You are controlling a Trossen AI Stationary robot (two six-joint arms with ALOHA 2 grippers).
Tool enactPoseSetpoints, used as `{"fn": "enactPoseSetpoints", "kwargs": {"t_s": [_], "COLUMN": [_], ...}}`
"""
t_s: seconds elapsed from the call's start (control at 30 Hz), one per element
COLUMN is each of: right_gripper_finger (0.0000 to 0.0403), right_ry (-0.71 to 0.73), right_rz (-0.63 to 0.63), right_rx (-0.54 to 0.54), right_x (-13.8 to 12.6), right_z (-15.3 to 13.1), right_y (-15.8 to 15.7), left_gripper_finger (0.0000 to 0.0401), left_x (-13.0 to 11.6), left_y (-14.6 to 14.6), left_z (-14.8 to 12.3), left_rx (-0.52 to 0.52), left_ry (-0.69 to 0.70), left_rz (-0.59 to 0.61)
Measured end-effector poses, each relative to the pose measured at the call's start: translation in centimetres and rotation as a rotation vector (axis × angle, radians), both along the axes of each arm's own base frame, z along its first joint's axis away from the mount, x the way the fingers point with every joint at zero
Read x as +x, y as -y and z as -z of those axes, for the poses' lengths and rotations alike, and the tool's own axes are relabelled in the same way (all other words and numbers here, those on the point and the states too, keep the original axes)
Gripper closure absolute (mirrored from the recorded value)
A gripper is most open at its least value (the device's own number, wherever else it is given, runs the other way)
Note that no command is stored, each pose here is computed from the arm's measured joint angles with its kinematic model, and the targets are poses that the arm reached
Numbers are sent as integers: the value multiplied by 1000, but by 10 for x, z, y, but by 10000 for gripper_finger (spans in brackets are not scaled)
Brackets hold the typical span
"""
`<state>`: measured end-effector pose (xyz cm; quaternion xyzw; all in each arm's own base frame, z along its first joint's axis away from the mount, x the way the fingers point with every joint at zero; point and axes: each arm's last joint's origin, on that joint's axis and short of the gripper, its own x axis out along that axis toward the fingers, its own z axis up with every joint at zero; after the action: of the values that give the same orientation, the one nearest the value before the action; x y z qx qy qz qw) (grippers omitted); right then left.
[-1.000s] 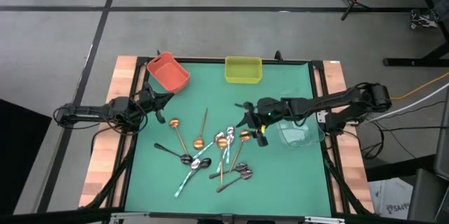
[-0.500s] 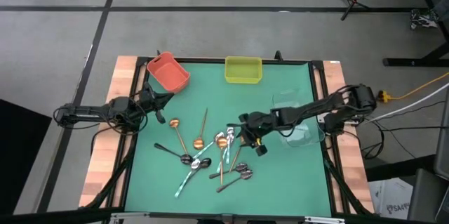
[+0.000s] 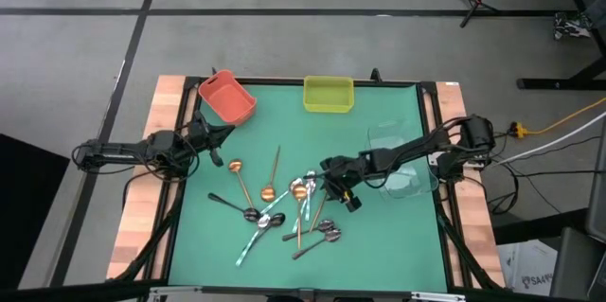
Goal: Sort silverware by color (type)
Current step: Put the gold spoon into the yellow bin
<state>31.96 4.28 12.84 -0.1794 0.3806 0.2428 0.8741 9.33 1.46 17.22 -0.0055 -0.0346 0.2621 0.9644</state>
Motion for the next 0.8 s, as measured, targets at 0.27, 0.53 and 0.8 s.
{"fn": "enactPoseSetpoints", "kwargs": {"t_s": [0.27, 0.53, 0.8], "right_gripper_finger": [224, 224, 224], "right_ry": [-3, -50, -59], "right_rz": [-23, -35, -39], "right_rx": [-20, -6, 4], "right_x": [-1, 0, 1], "right_z": [1, 14, 18], "right_y": [0, 0, 0], "left_gripper_finger": [401, 401, 401], "left_x": [0, 0, 0], "left_y": [0, 0, 0], "left_z": [0, 0, 0], "left_rx": [0, 1, 1], "left_ry": [0, 0, -1], "left_rz": [0, 0, 0]}}
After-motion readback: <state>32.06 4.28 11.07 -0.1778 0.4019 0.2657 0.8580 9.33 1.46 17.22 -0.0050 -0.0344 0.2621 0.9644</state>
